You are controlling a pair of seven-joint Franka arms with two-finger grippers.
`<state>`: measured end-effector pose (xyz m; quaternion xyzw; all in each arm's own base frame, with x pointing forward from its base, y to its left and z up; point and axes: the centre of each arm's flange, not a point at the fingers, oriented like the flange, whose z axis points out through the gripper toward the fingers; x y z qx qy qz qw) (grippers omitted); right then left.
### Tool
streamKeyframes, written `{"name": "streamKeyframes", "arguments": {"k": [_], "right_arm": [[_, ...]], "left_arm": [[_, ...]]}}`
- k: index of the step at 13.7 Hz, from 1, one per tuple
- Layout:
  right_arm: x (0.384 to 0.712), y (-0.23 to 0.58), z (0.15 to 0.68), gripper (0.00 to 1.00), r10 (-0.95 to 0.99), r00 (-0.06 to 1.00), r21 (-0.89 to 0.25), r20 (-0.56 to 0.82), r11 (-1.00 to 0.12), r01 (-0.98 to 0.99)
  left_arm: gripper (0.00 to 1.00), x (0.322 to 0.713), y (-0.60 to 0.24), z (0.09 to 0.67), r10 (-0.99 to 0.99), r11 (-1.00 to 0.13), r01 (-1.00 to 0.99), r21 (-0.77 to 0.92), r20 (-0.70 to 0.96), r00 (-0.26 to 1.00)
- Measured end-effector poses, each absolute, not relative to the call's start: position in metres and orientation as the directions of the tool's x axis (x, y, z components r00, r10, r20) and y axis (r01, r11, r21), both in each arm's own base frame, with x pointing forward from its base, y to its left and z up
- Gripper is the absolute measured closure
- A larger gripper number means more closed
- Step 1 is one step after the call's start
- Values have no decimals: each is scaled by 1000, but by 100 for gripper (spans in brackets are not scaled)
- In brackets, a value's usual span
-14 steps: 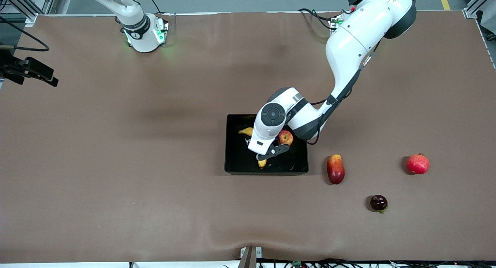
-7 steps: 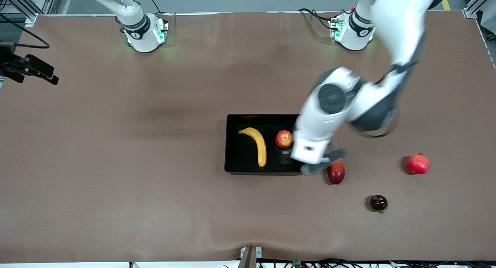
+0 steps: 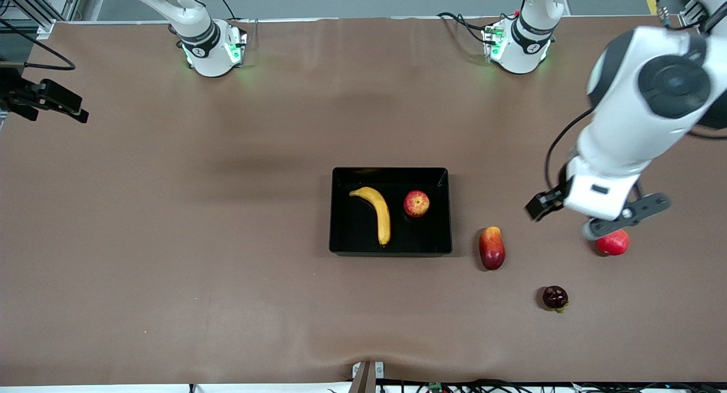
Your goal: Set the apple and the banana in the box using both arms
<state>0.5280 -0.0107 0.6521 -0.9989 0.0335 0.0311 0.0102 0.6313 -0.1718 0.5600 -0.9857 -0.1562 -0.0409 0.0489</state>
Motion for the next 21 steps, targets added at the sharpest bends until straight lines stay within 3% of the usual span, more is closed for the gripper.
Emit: {"name": "streamKeyframes", "arguments": {"k": [10,13,21], "right_arm": [[526,-39,656,0,-117,991,-37,-59,-992,-119],[525,-32,656,0,-105,993,-36,-61,-994,-108],[526,-27,651,0,-96,993,-34,-73,-994,-99]], "left_arm": [[0,544,-67,609,141,-988,140,-63,-11,990],[0,520,-72,618,132,-989,131,-64,-15,991],[0,513,-82,623,48,-999,47,-28,-33,998]]}}
